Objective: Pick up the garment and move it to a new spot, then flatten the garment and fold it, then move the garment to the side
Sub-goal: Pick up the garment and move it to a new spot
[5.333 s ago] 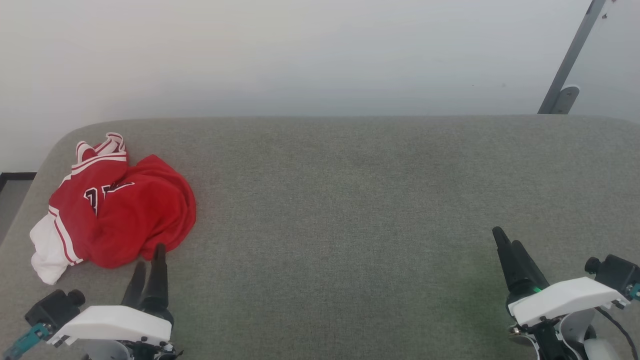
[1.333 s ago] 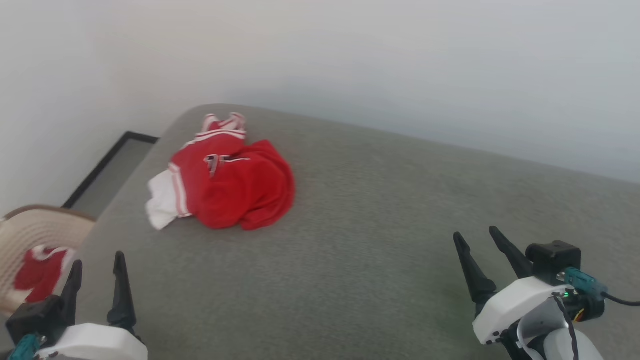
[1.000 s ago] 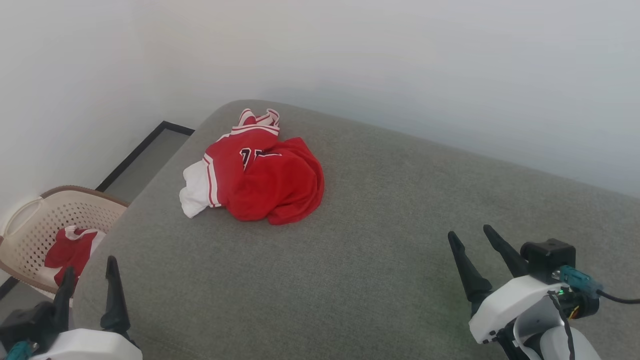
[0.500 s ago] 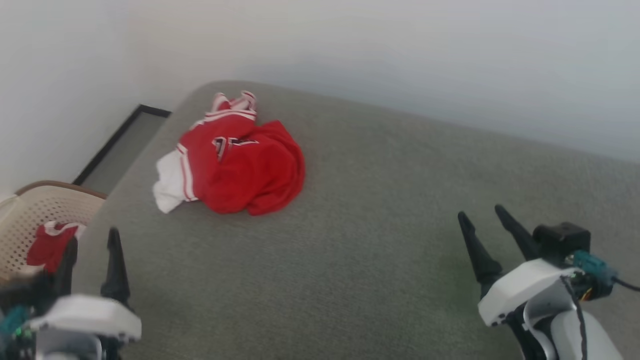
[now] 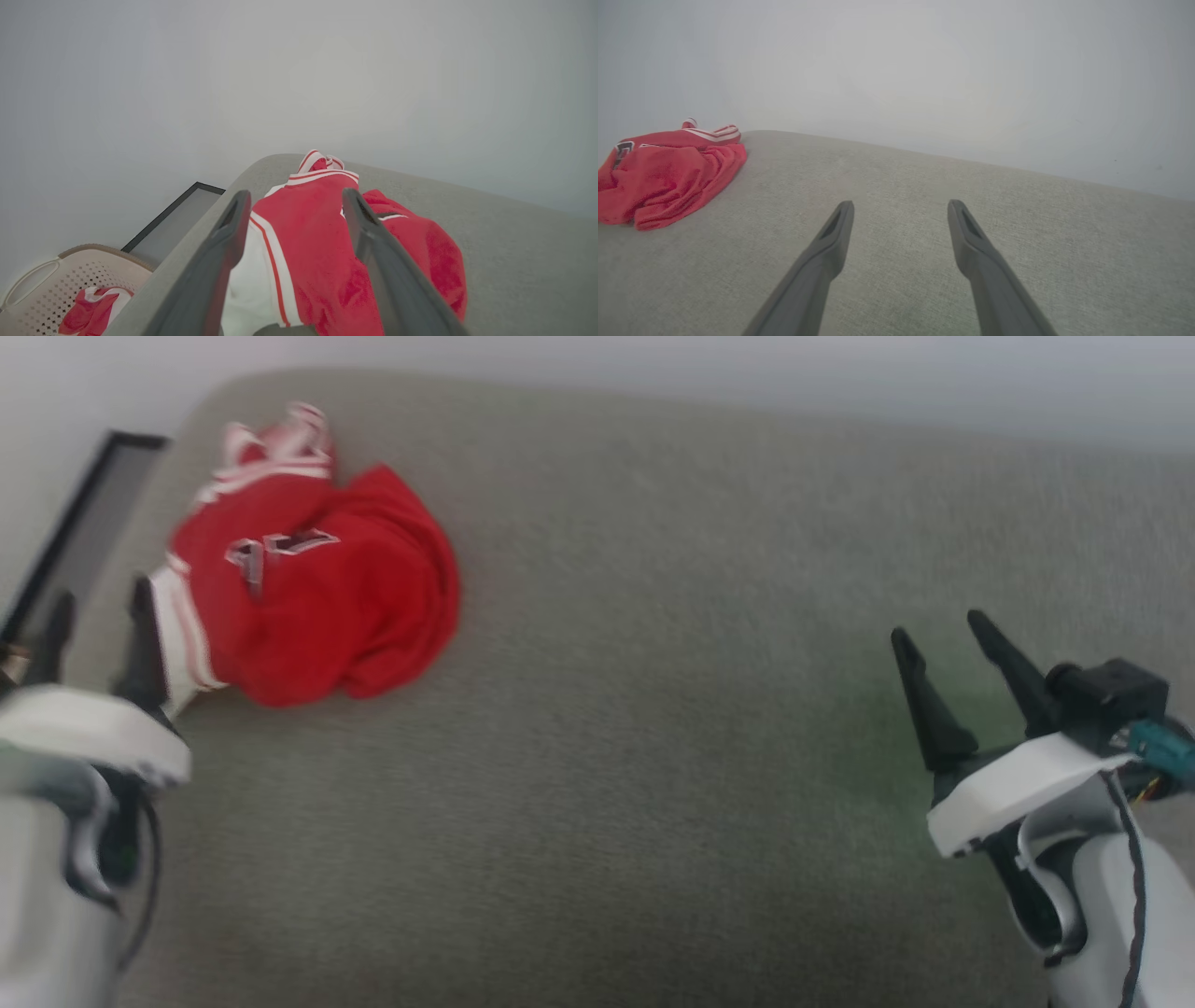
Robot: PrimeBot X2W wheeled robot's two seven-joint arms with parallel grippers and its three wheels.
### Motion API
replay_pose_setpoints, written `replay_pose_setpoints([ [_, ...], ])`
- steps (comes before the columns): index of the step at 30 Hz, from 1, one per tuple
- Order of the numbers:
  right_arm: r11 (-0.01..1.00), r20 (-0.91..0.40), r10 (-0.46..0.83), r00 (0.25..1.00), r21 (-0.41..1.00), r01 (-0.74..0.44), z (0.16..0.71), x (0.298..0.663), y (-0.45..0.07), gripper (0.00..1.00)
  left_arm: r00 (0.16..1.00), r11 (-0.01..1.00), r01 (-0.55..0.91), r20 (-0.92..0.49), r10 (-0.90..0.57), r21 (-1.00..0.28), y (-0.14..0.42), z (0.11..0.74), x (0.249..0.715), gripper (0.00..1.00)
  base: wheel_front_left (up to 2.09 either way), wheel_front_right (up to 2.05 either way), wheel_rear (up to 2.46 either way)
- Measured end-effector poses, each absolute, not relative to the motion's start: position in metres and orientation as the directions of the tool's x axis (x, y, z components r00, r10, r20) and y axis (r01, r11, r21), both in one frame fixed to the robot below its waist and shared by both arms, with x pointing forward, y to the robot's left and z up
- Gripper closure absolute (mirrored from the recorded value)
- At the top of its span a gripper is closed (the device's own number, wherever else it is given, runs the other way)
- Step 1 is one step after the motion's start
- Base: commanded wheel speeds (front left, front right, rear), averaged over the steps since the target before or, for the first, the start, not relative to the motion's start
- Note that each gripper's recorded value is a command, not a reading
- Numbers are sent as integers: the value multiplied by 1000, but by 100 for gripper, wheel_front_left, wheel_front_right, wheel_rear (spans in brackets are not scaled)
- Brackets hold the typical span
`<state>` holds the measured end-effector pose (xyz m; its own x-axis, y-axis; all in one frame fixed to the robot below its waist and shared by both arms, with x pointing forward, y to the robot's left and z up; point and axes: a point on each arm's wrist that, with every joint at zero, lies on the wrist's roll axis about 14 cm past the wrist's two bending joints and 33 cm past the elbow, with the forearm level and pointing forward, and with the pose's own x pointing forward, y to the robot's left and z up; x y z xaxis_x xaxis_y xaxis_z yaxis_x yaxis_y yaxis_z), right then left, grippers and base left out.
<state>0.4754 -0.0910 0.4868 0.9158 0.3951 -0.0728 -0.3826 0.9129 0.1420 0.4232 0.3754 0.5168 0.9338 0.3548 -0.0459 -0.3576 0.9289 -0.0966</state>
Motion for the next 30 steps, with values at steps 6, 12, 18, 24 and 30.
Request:
replay_pose_setpoints([
  [6, 934, -123, 346, 930, 136, -330, 460, 490, -116, 0, 934, 944, -317, -204, 293, -95, 373, 477, 479, 0, 0, 0, 0],
  [12, 946, -168, 317, 933, 126, -298, 437, 498, -131, 0, 864, 944, -319, -436, 254, -81, 372, 421, 498, 0, 0, 0, 0],
  [18, 955, -214, 294, 931, 111, -276, 416, 505, -144, 0, 706, 925, -364, -679, 200, -106, 370, 365, 501, 0, 0, 0, 0],
  [24, 957, -243, 287, 927, 110, -267, 398, 509, -148, 0, 606, 900, -417, -776, 173, -126, 372, 341, 511, 0, 0, 0, 0],
  [30, 959, -257, 283, 924, 112, -262, 392, 508, -149, 0, 594, 886, -437, -790, 154, -157, 369, 333, 514, 100, 0, 0, 0],
])
